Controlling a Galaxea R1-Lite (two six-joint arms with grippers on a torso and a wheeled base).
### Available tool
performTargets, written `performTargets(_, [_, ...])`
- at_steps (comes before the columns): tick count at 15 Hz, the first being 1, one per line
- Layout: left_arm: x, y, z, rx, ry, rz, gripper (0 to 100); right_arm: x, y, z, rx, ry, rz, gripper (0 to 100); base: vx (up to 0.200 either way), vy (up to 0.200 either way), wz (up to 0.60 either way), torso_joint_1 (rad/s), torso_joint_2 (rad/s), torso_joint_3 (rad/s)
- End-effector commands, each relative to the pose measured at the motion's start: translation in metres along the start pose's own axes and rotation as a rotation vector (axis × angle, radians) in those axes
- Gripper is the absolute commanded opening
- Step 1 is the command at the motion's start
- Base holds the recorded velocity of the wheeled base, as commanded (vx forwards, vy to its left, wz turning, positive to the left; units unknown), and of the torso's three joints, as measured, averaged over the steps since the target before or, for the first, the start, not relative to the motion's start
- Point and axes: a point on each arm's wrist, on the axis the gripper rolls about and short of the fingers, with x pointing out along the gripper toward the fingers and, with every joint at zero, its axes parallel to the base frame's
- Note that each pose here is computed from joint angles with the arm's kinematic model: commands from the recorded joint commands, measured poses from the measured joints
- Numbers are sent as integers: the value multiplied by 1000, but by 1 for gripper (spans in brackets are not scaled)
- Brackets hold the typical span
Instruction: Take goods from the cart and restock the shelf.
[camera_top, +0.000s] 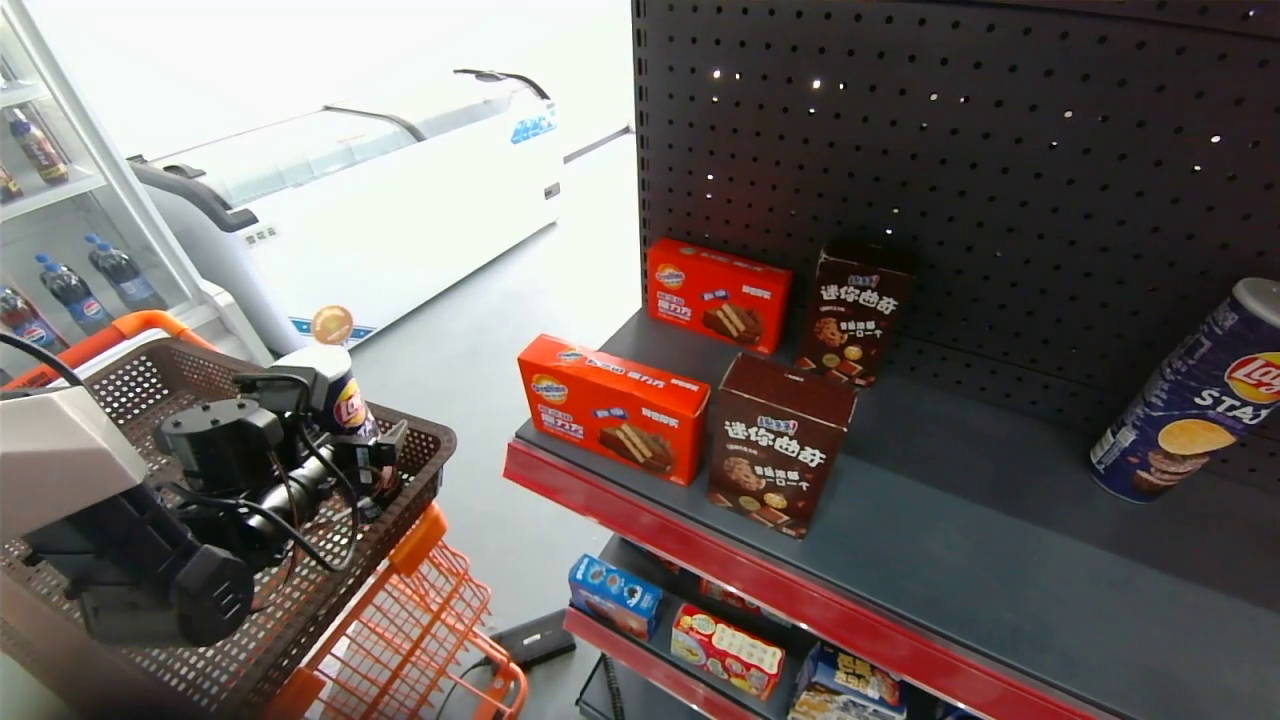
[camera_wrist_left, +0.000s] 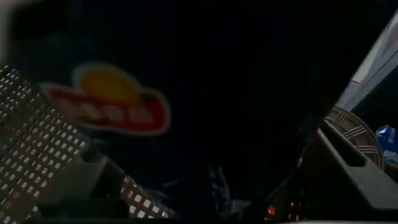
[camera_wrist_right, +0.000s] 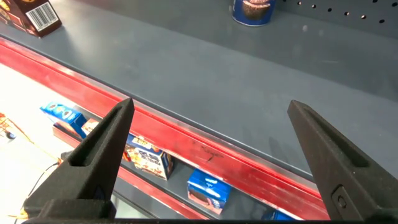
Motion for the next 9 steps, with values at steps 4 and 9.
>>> performTargets(4, [6,-3,18,3,-75,-7,0,0,0,0,0,1,0,100,0,0,0,0,0,0])
performTargets(9, [-14,-3,66,7,-211,-10,0,0,0,0,0,1,0,100,0,0,0,0,0,0])
